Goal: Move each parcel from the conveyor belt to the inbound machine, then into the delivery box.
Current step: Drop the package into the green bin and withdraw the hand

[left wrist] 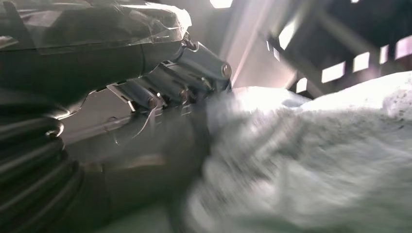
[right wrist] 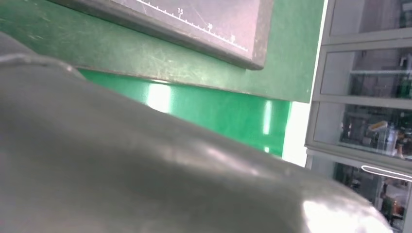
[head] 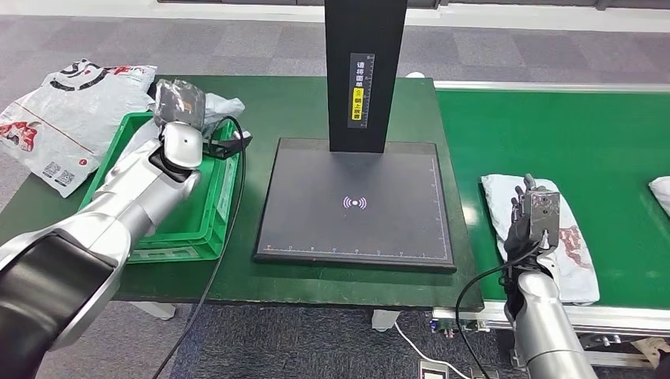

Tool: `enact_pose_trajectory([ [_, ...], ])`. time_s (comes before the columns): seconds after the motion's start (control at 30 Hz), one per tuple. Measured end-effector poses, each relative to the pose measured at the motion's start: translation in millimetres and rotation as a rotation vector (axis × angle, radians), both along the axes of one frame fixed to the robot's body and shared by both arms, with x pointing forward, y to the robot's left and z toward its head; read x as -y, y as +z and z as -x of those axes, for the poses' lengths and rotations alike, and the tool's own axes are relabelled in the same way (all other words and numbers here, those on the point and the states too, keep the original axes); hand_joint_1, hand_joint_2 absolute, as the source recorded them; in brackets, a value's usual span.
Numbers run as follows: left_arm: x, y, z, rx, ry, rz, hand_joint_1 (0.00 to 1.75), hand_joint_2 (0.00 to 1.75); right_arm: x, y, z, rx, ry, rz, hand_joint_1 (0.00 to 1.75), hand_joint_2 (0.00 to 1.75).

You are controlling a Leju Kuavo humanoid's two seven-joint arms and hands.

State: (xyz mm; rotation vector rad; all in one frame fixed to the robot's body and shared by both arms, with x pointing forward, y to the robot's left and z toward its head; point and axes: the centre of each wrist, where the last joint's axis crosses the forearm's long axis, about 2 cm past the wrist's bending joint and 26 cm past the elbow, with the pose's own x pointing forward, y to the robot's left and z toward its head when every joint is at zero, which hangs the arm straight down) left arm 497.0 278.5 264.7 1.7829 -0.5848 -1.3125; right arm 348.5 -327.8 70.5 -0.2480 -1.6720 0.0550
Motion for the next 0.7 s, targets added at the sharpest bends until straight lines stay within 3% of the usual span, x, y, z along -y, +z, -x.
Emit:
enact_pose_trajectory([
  [0.13,-3,-18.8,5.9,-0.08,0.073,-0.016,0.0,1.75,3,1,8,-0.019,0.004,0.001,0.0,0.0],
  [0.4,-16,-25.7,8.1,-0.103,0.146,-0.025,0.0,1.75,5,9,11,-0.017,0.0,0.043,0.0,0.0],
  [0.53,-20,-25.9,8.3,-0.015,0.139,0.031,0.0,0.0,2,14,13,-0.024,0.0,0.072,0.0,0.0],
  [0.7,-27,-13.5,6.8,0.292,-0.026,0.327,0.0,0.0,-2,18,15,-0.041,-0.03,0.141,0.0,0.0],
])
